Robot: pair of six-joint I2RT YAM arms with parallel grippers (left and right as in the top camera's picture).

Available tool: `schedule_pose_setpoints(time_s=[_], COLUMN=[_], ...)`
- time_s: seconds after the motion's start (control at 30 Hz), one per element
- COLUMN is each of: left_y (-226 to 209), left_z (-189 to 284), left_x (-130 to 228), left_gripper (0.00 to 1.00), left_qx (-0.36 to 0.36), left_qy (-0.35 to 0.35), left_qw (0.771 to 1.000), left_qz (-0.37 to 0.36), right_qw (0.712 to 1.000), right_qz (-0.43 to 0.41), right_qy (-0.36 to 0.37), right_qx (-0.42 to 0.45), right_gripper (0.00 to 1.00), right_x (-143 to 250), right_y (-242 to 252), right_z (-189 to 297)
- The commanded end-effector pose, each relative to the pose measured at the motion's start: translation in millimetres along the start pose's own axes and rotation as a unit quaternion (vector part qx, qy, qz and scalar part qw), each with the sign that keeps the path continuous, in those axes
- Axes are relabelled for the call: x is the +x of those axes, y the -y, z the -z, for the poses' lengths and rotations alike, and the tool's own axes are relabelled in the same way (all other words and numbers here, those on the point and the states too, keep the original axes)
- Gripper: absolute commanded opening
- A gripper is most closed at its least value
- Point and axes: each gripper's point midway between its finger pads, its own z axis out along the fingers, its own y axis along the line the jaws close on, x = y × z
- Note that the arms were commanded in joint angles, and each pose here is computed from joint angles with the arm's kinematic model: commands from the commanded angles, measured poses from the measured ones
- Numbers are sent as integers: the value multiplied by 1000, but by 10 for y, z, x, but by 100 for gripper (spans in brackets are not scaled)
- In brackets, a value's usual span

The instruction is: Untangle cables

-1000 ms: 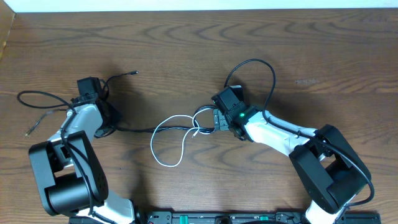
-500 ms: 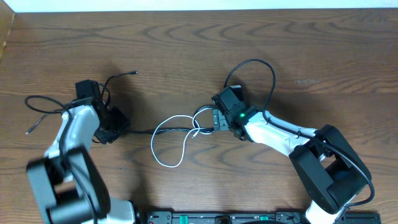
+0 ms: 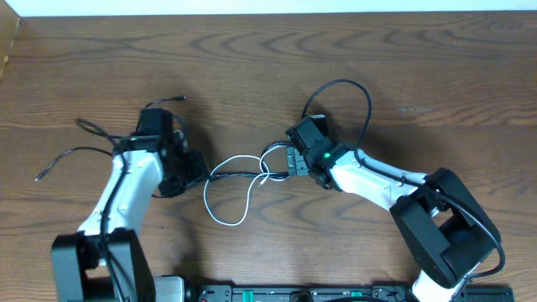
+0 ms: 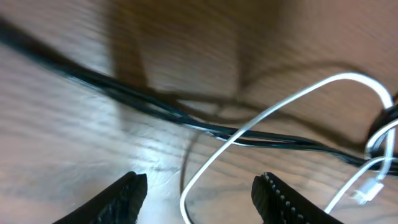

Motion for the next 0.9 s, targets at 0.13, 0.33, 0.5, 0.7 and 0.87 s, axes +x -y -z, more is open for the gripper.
schedule_pose_setpoints(time_s=[0.13, 0.33, 0.5, 0.7, 0.87], left_y=[217, 307, 279, 274, 303], left_z=[-223, -297, -356, -413, -421], left_x=[35, -86, -126, -134, -196], left_gripper=[61, 61, 60, 58, 40], left_qx=[-12, -13, -22, -23, -18], left_qy=[-4, 22, 24, 21, 34], left_qw=[995, 992, 992, 992, 992], left_qz=[-102, -120, -120, -119, -122], right_qw=[993, 993, 993, 993, 993], right_qz=[10, 10, 10, 10, 10], right_qy=[-119, -119, -120, -120, -120], right_qx=[1, 1, 2, 2, 2], right_gripper=[91, 91, 91, 92, 92], right_x=[732, 733, 741, 740, 741], right_y=[138, 138, 143, 142, 143], right_z=[-300, -300, -298, -299, -298])
